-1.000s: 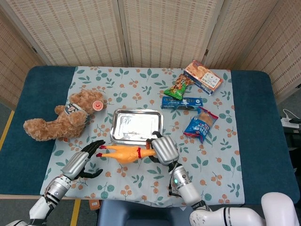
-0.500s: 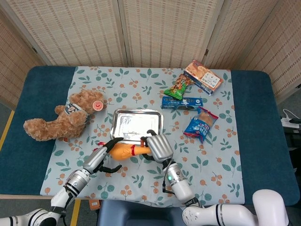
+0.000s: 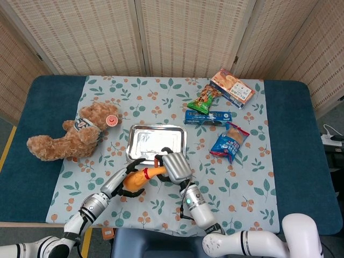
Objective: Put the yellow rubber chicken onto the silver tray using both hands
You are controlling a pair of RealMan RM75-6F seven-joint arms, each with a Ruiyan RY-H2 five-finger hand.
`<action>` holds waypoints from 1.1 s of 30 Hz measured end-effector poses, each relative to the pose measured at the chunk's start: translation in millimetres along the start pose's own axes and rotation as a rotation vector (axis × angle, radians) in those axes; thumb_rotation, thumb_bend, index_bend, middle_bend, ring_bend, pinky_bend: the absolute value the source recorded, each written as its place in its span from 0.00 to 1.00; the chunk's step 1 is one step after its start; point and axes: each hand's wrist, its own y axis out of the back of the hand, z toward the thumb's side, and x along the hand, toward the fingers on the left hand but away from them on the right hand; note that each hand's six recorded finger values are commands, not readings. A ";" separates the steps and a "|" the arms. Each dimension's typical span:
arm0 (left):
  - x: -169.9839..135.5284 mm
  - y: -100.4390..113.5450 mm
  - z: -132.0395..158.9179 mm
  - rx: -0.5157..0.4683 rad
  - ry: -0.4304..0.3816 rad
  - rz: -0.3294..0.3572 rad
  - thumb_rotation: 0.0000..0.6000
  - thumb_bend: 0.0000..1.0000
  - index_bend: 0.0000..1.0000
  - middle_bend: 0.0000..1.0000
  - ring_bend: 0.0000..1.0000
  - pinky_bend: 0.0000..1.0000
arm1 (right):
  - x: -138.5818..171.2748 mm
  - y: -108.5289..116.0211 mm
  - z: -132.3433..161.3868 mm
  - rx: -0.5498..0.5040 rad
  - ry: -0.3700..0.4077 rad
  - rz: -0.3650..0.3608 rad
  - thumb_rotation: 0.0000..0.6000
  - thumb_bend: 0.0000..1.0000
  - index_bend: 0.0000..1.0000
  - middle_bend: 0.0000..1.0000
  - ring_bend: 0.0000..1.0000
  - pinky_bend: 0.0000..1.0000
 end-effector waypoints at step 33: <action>9.5 13.1 -14.5 0.039 0.118 0.090 1.00 1.00 0.82 0.92 0.79 0.86 | 7.3 27.2 -1.0 -0.050 0.021 -0.066 1.00 0.30 0.86 0.61 0.68 0.66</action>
